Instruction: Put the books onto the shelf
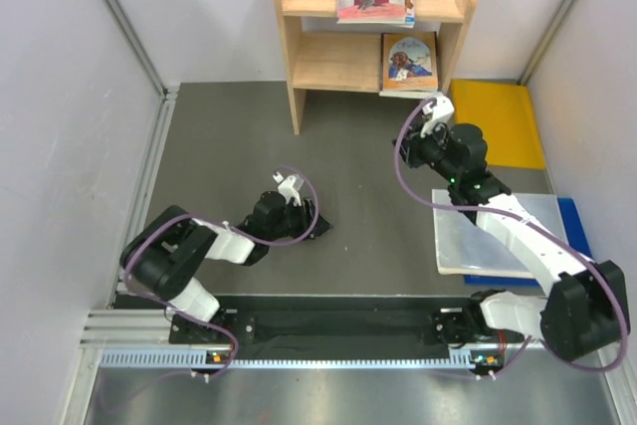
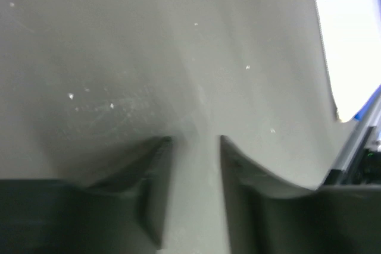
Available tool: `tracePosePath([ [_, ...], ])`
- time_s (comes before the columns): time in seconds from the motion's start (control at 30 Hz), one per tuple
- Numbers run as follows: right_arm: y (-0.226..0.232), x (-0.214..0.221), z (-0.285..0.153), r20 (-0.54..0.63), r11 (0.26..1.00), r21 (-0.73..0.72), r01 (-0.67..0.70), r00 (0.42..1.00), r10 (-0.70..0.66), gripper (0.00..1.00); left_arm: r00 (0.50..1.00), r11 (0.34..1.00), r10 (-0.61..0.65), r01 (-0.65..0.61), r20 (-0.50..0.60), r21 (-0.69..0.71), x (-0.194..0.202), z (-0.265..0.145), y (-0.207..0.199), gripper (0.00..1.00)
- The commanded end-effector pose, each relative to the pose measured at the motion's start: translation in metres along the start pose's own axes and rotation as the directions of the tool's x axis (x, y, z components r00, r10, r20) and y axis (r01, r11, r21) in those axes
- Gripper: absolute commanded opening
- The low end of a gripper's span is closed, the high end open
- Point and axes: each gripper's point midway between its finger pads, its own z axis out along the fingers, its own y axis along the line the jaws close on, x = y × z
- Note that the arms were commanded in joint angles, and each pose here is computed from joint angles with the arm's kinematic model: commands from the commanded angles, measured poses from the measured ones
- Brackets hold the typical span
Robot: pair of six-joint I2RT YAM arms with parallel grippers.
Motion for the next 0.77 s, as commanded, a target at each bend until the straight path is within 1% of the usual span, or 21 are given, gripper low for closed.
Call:
tracePosePath([
  [0.0, -0.045, 0.063, -0.008, -0.082, 0.971, 0.083, -0.225, 0.969, 0.232, 0.27, 0.996, 0.994, 0.087, -0.086, 0.020, -0.073, -0.016, -0.013, 0.000, 0.55],
  [0.03, -0.046, 0.073, -0.008, -0.108, 0.964, 0.063, -0.259, 0.958, 0.265, 0.30, 0.995, 0.992, 0.099, -0.097, 0.023, -0.083, -0.021, -0.020, -0.004, 0.61],
  [0.07, -0.050, 0.084, -0.009, -0.130, 0.951, 0.072, -0.300, 0.943, 0.307, 0.38, 0.992, 0.988, 0.116, -0.111, 0.042, -0.106, -0.030, -0.022, -0.004, 0.69],
  [0.1, -0.060, 0.104, -0.009, -0.168, 0.938, 0.102, -0.330, 0.924, 0.344, 0.42, 0.989, 0.984, 0.140, -0.132, 0.053, -0.121, -0.036, -0.025, -0.005, 0.73],
  [0.13, -0.060, 0.113, -0.009, -0.195, 0.931, 0.095, -0.353, 0.910, 0.365, 0.46, 0.984, 0.981, 0.156, -0.145, 0.083, -0.125, -0.047, -0.031, -0.012, 0.76],
  [0.17, -0.061, 0.121, -0.009, -0.212, 0.919, 0.105, -0.379, 0.895, 0.393, 0.56, 0.984, 0.977, 0.160, -0.147, 0.073, -0.156, -0.050, -0.036, -0.010, 0.81],
  [0.2, -0.064, 0.136, -0.009, -0.244, 0.908, 0.121, -0.401, 0.875, 0.419, 0.62, 0.978, 0.970, 0.189, -0.173, 0.088, -0.171, -0.057, -0.039, -0.011, 0.82],
  [0.23, -0.062, 0.143, -0.009, -0.264, 0.900, 0.110, -0.421, 0.861, 0.435, 0.66, 0.972, 0.966, 0.206, -0.183, 0.116, -0.181, -0.066, -0.045, -0.016, 0.84],
  [0.27, -0.061, 0.149, -0.009, -0.276, 0.890, 0.114, -0.441, 0.847, 0.455, 0.75, 0.971, 0.962, 0.212, -0.187, 0.111, -0.199, -0.069, -0.049, -0.016, 0.87],
  [0.3, -0.062, 0.160, -0.009, -0.296, 0.879, 0.125, -0.460, 0.829, 0.475, 0.80, 0.966, 0.954, 0.227, -0.194, 0.125, -0.230, -0.074, -0.054, -0.014, 0.88],
  [0.33, -0.063, 0.165, -0.010, -0.304, 0.872, 0.129, -0.473, 0.818, 0.489, 0.86, 0.959, 0.951, 0.242, -0.204, 0.150, -0.231, -0.082, -0.060, -0.019, 0.91],
  [0.37, -0.064, 0.168, -0.011, -0.307, 0.862, 0.135, -0.488, 0.807, 0.505, 0.99, 0.954, 0.948, 0.253, -0.212, 0.162, -0.236, -0.087, -0.064, -0.022, 0.92],
  [0.4, -0.066, 0.176, -0.012, -0.313, 0.855, 0.144, -0.499, 0.796, 0.518, 1.00, 0.950, 0.938, 0.263, -0.211, 0.167, -0.276, -0.090, -0.070, -0.016, 0.95],
  [0.43, -0.066, 0.178, -0.012, -0.313, 0.852, 0.146, -0.503, 0.793, 0.522, 1.00, 0.942, 0.936, 0.271, -0.211, 0.196, -0.282, -0.097, -0.077, -0.021, 0.97],
  [0.53, -0.071, 0.183, -0.016, -0.304, 0.850, 0.166, -0.500, 0.794, 0.527, 1.00, 0.924, 0.920, 0.294, -0.205, 0.245, -0.333, -0.108, -0.091, -0.018, 0.99],
  [0.6, -0.075, 0.185, -0.019, -0.301, 0.853, 0.184, -0.488, 0.799, 0.521, 1.00, 0.916, 0.912, 0.313, -0.216, 0.250, -0.348, -0.111, -0.097, -0.017, 0.98],
  [0.67, -0.080, 0.185, -0.021, -0.299, 0.861, 0.206, -0.465, 0.808, 0.508, 1.00, 0.919, 0.907, 0.322, -0.230, 0.230, -0.352, -0.108, -0.096, -0.014, 0.99],
  [0.73, -0.087, 0.186, -0.024, -0.293, 0.862, 0.236, -0.449, 0.813, 0.503, 1.00, 0.929, 0.892, 0.307, -0.204, 0.208, -0.405, -0.109, -0.095, -0.002, 0.99],
])
